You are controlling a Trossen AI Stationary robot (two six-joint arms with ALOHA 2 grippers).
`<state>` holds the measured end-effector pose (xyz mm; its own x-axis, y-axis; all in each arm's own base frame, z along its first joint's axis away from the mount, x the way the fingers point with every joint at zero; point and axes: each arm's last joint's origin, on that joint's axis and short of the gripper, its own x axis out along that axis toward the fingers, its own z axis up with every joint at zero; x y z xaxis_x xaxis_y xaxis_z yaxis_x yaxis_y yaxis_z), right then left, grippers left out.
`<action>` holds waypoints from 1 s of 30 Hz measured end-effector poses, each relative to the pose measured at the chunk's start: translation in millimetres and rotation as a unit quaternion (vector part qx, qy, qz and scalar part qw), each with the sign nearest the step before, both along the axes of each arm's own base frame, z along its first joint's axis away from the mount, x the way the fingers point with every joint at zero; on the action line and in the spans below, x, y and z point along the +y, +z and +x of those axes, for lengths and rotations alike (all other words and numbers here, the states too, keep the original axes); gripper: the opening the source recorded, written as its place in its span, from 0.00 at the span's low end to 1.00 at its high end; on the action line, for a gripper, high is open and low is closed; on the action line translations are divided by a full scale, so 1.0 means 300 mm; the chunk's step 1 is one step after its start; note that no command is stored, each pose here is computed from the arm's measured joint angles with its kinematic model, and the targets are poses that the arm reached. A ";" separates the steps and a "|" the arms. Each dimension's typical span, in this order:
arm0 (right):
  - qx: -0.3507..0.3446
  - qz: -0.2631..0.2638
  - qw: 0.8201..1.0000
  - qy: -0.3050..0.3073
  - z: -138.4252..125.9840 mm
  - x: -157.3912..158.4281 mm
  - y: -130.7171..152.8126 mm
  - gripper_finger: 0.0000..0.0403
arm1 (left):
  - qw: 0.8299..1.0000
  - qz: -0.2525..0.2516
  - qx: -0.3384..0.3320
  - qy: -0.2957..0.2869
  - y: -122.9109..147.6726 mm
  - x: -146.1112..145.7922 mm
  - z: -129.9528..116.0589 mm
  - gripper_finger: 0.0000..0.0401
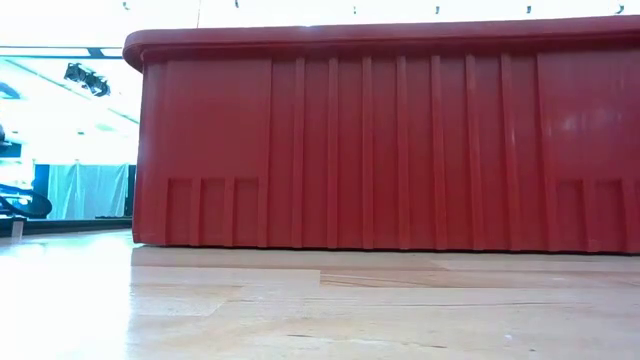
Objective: Pick and place slides into bin
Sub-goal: Return to Home Position
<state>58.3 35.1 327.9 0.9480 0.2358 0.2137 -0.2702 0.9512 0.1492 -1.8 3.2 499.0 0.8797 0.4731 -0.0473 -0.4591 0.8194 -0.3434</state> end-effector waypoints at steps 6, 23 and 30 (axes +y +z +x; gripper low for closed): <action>0.003 -0.003 1.000 -0.002 0.010 0.008 -0.022 0.36 | 0.999 -0.036 -0.014 -0.009 -0.150 0.016 0.047 0.16; 0.002 -0.011 0.998 -0.058 0.030 0.015 -0.065 0.36 | 0.991 0.037 -0.126 0.016 -0.596 0.115 0.290 0.16; 0.021 -0.007 0.995 -0.096 0.032 0.009 -0.075 0.36 | 0.989 0.019 -0.137 0.042 -0.742 0.139 0.337 0.14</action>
<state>67.9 37.7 305.3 0.9837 0.0528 0.1718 -0.0781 0.9866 0.1435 99.3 44.8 276.3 0.8144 0.5422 0.2070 -0.4201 0.7969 -0.4341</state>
